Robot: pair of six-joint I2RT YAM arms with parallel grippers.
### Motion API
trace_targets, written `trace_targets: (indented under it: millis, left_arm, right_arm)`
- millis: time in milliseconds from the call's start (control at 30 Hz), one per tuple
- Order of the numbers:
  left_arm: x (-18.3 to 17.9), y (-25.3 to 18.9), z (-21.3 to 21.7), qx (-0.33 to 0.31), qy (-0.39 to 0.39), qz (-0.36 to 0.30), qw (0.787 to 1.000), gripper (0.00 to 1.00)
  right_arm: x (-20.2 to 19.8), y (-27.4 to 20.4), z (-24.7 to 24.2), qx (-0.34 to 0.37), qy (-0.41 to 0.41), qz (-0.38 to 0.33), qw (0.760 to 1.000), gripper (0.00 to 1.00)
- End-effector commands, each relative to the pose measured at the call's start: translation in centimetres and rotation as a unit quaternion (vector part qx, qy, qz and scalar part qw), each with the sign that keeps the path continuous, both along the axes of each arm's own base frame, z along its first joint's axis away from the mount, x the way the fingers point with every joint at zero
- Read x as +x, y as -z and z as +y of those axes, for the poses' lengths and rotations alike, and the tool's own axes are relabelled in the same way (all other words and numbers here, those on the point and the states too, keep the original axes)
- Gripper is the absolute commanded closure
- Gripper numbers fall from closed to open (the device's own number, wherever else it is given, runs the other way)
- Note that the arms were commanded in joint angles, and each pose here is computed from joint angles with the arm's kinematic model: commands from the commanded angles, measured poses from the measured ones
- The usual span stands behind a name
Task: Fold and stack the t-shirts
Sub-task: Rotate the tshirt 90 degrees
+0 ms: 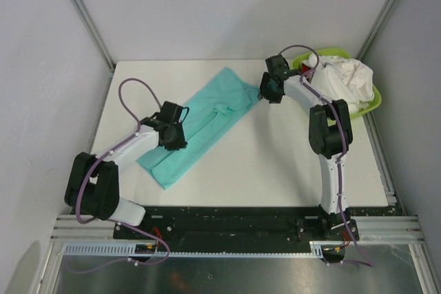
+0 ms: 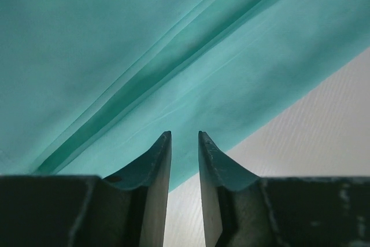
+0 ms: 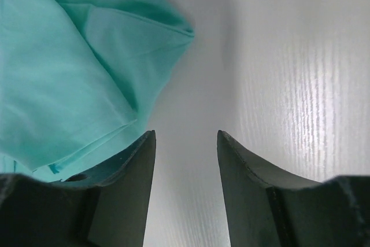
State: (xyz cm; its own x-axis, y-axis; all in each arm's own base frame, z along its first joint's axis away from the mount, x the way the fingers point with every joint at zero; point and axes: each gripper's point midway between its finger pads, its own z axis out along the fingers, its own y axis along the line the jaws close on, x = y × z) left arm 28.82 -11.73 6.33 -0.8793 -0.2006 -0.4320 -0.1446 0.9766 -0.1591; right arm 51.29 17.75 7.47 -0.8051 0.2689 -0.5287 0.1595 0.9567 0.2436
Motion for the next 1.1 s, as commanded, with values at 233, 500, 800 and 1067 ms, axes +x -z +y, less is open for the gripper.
trace_targets:
  millis: [233,500,800,1067]
  left_arm:
    - [-0.4,-1.1,0.9,0.007,-0.03,-0.031,0.999,0.7]
    - [-0.3,-1.8,0.7,0.0,-0.022,-0.041,0.999,0.7]
    - [-1.3,-1.4,0.8,-0.002,-0.028,-0.038,0.999,0.7]
    - [-2.7,-0.1,0.7,0.005,-0.023,-0.022,0.999,0.68]
  right_arm:
    - [2.1,3.0,2.0,0.099,0.028,-0.008,0.995,0.48]
    - [3.7,4.3,1.0,0.127,0.081,-0.017,0.988,0.57]
    - [5.7,4.9,1.3,0.148,0.096,-0.019,0.984,0.84]
    - [7.6,4.7,0.5,0.142,0.095,-0.029,0.985,1.0]
